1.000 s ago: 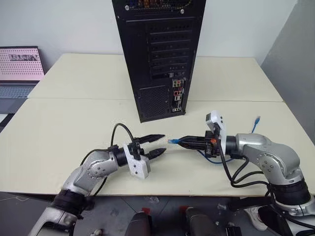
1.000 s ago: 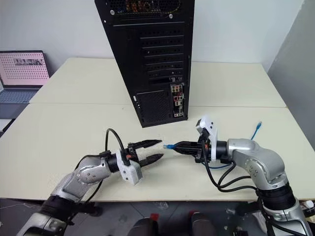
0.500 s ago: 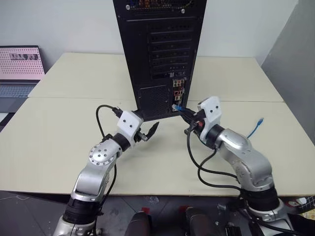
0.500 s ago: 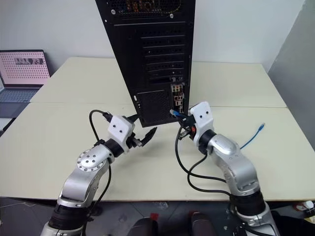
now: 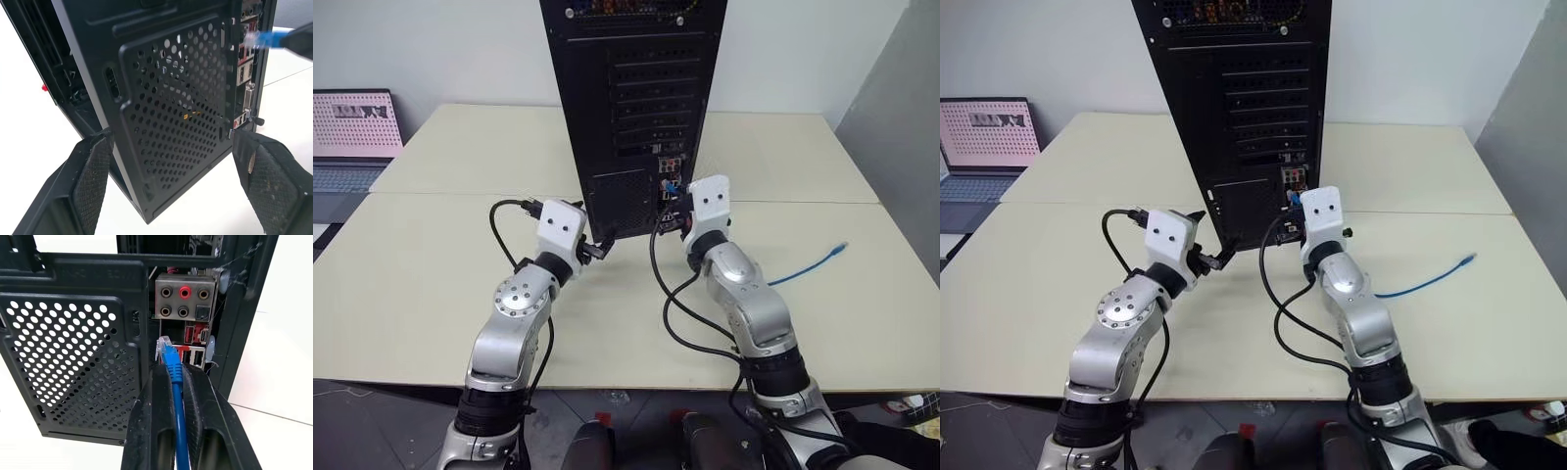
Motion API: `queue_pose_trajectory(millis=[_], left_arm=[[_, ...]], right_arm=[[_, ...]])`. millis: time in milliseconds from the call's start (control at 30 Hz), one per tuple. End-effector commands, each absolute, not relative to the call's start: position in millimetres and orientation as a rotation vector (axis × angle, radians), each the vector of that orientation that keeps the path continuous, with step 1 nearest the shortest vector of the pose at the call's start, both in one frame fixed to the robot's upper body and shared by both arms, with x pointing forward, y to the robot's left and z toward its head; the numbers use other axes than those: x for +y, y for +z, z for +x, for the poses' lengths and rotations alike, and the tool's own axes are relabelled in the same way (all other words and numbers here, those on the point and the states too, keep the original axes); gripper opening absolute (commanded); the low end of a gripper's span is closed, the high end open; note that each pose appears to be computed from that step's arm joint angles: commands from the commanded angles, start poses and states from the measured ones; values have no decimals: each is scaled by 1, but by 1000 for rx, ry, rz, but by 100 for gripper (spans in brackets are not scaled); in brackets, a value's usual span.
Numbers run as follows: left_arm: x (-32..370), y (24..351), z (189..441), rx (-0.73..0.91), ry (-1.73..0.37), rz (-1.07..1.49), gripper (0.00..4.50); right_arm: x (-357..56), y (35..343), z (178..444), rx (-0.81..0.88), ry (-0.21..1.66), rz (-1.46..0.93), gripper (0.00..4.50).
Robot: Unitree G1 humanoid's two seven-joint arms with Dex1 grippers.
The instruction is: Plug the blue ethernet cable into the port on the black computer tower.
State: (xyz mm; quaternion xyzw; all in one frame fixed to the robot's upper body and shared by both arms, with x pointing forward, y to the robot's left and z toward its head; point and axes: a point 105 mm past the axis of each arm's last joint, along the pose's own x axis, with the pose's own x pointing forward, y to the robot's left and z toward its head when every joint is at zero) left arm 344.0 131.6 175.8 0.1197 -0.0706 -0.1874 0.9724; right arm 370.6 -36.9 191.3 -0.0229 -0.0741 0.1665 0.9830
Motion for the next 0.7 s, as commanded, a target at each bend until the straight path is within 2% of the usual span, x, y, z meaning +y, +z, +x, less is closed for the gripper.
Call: queue_pose_trajectory(millis=[33,700], left_arm=[[131,195,341,-218,-368,264,395],[127,193,339,-215,-401,258,395]], right_arm=[[-37,209,371,-215,310,-46,0],[-33,202,378,-170,298,-29,0]])
